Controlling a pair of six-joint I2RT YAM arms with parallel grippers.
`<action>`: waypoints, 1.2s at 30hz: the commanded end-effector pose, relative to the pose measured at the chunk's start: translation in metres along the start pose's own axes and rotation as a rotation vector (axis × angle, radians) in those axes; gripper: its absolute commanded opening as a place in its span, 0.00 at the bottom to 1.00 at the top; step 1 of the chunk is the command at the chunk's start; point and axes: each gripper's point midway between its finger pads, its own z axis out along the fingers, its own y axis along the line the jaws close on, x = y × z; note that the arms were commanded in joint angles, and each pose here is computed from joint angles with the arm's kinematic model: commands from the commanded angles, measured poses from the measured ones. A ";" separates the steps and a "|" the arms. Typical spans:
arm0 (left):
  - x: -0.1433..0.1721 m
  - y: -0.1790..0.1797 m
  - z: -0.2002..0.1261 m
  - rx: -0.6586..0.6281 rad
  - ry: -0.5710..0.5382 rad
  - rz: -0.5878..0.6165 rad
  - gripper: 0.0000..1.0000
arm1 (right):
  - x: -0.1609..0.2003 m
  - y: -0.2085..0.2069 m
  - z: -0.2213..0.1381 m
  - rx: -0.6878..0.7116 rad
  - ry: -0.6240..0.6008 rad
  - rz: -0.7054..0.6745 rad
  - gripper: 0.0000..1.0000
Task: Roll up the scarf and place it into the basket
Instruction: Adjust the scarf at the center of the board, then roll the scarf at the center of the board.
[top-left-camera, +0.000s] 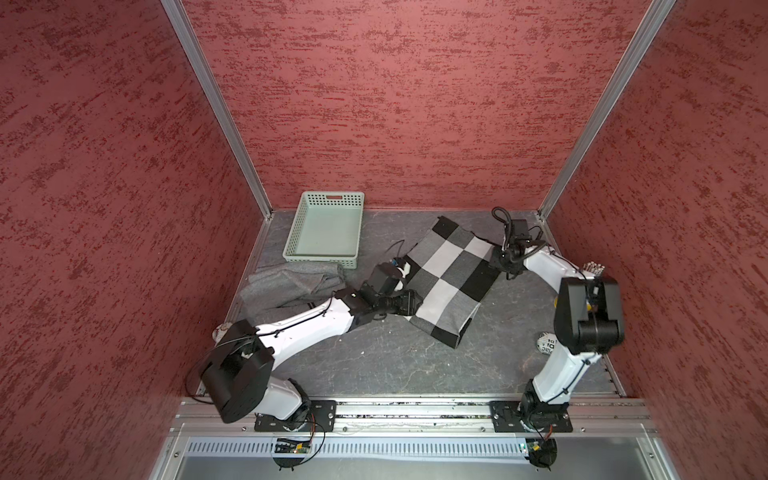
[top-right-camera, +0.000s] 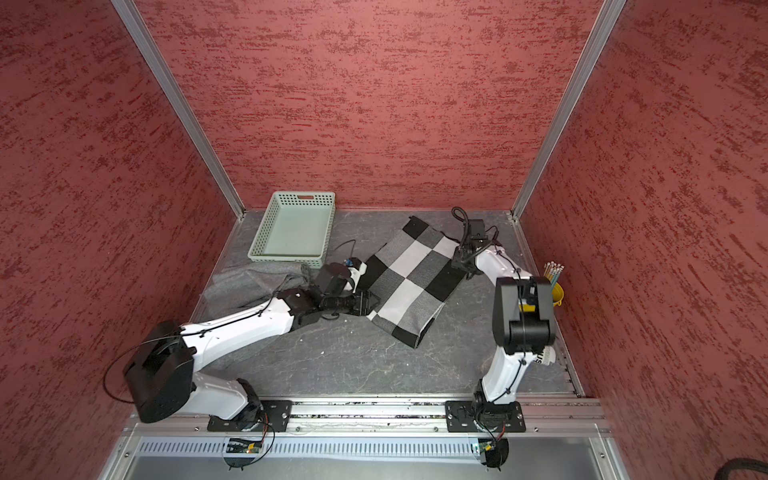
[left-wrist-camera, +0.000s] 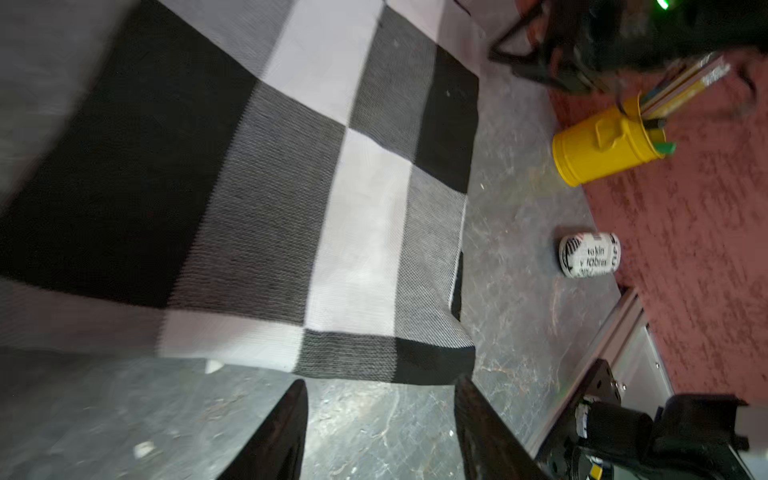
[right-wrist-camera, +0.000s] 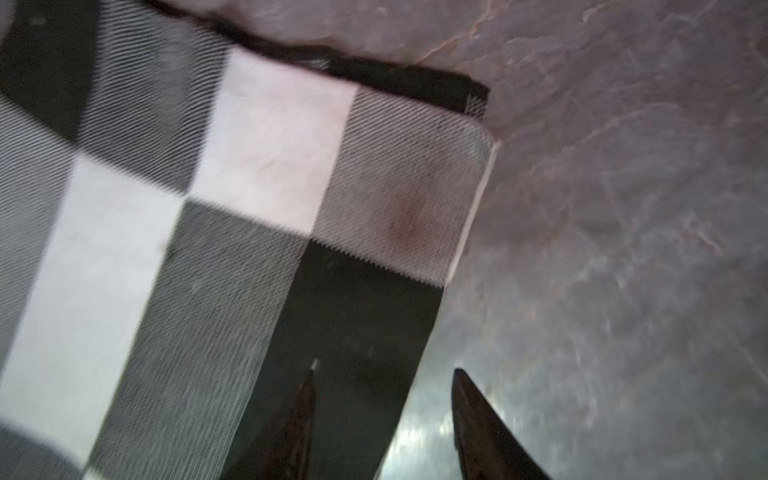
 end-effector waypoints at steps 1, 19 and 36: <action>0.017 0.075 0.000 -0.166 0.050 -0.168 0.55 | 0.026 0.043 -0.042 -0.007 -0.119 -0.129 0.53; 0.019 0.119 0.041 -0.141 0.060 -0.345 0.46 | 0.261 0.139 -0.089 -0.046 0.133 -0.721 0.55; 0.013 0.128 0.074 -0.139 0.048 -0.388 0.09 | 0.270 0.124 -0.049 0.099 0.150 -0.806 0.51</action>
